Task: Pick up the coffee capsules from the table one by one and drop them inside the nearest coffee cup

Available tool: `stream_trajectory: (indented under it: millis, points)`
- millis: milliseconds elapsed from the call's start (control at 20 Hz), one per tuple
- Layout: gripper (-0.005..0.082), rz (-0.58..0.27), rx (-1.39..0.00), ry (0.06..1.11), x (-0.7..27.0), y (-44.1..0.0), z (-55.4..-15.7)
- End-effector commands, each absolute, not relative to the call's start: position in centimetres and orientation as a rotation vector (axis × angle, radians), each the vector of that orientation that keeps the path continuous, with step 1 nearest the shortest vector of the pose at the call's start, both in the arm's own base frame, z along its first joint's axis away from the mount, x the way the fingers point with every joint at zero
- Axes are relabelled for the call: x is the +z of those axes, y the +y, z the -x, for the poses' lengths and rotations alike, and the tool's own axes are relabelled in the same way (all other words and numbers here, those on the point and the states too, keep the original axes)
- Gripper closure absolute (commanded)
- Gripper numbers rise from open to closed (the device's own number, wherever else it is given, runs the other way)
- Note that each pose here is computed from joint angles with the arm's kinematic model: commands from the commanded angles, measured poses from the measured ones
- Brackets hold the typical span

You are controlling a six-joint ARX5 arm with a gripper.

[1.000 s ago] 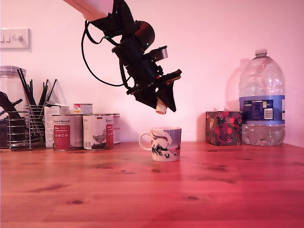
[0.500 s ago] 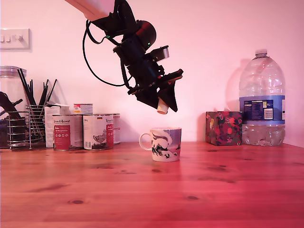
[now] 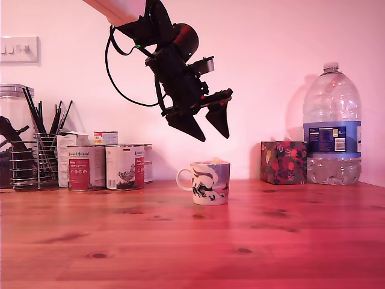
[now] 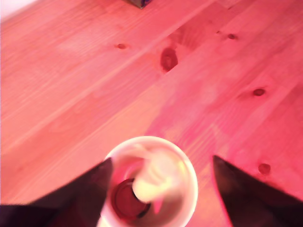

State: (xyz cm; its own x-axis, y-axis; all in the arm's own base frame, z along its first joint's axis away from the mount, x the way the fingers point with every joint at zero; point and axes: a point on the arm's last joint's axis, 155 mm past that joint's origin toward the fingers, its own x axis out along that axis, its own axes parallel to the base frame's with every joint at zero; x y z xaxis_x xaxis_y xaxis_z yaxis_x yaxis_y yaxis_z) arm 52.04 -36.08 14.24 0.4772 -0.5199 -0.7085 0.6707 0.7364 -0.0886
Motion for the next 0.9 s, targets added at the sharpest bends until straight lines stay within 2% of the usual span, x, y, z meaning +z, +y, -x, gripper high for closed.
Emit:
stream_trajectory:
  millis: [0, 100, 200, 250, 400, 450, 650, 850]
  points:
    - [0.0048, -0.224, -0.736, 0.817, 11.7, -36.6, -52.3]
    - [0.0088, -0.228, -0.735, 0.815, 11.7, -36.6, -52.3]
    - [0.0188, -0.226, -0.727, 0.790, 12.0, -36.6, -52.8]
    - [0.0273, -0.217, -0.725, 0.782, 12.2, -36.8, -53.0]
    - [0.0712, -0.212, -0.725, 0.746, 12.9, -37.1, -53.5]
    - [0.0801, -0.210, -0.726, 0.732, 13.1, -37.2, -53.7]
    - [0.0786, -0.206, -0.735, 0.693, 14.5, -37.4, -53.9]
    - [0.0785, -0.194, -0.733, 0.622, 18.8, -36.9, -53.8]
